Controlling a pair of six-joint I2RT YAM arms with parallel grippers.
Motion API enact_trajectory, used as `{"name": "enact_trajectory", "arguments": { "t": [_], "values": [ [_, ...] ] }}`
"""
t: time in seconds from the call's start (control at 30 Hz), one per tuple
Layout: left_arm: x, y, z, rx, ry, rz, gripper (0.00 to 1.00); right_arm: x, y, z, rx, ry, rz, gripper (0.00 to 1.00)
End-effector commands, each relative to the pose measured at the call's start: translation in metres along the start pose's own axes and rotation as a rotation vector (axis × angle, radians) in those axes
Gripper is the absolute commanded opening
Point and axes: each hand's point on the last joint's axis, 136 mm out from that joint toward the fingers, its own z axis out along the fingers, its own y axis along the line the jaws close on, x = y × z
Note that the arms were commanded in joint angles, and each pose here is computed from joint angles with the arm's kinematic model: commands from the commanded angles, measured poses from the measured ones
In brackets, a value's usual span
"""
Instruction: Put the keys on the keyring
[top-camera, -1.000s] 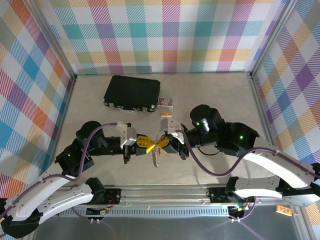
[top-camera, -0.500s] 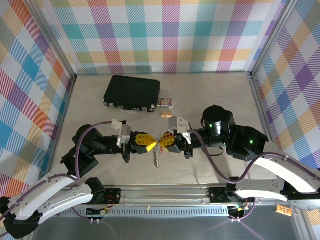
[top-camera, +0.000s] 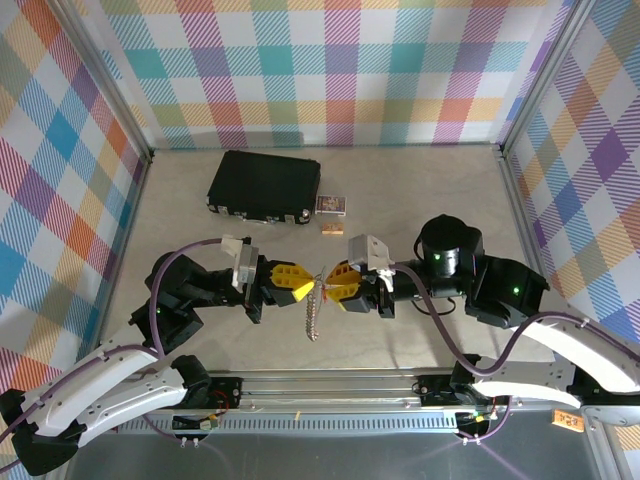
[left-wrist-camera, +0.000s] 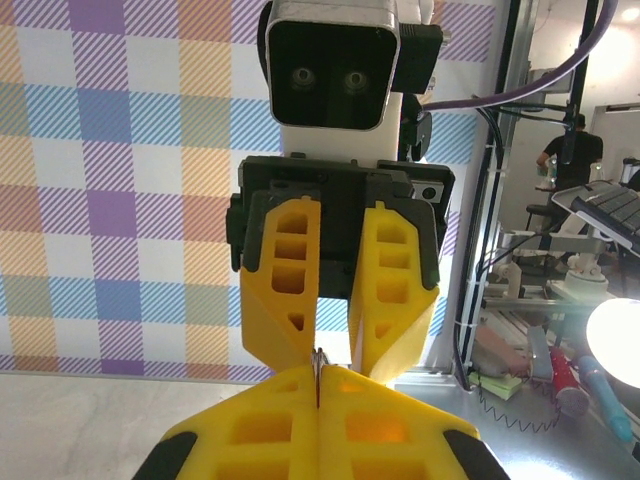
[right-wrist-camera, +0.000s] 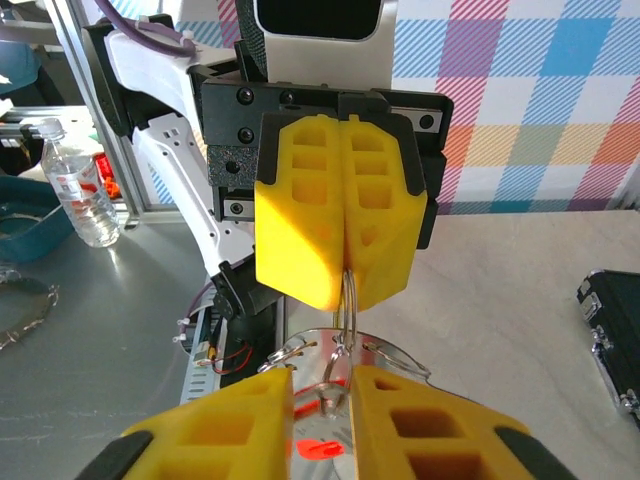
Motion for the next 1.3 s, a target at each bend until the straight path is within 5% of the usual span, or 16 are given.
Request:
{"name": "enact_trajectory", "arguments": {
  "t": [0.0, 0.5, 0.97, 1.27],
  "values": [
    [-0.017, -0.006, 0.0, 0.022, -0.056, 0.033, 0.0, -0.007, 0.001, -0.003, 0.005, -0.042, -0.006, 0.17],
    [-0.019, -0.011, -0.001, 0.046, -0.064, 0.038, 0.0, -0.001, -0.006, 0.009, 0.014, 0.009, -0.003, 0.02],
    [-0.02, -0.009, -0.002, 0.024, -0.073, 0.041, 0.0, 0.001, -0.001, -0.001, 0.021, -0.053, 0.037, 0.38],
    [-0.02, -0.004, -0.003, -0.003, -0.08, 0.038, 0.0, 0.014, 0.003, 0.001, 0.003, -0.082, 0.118, 0.33]
  ]
}}
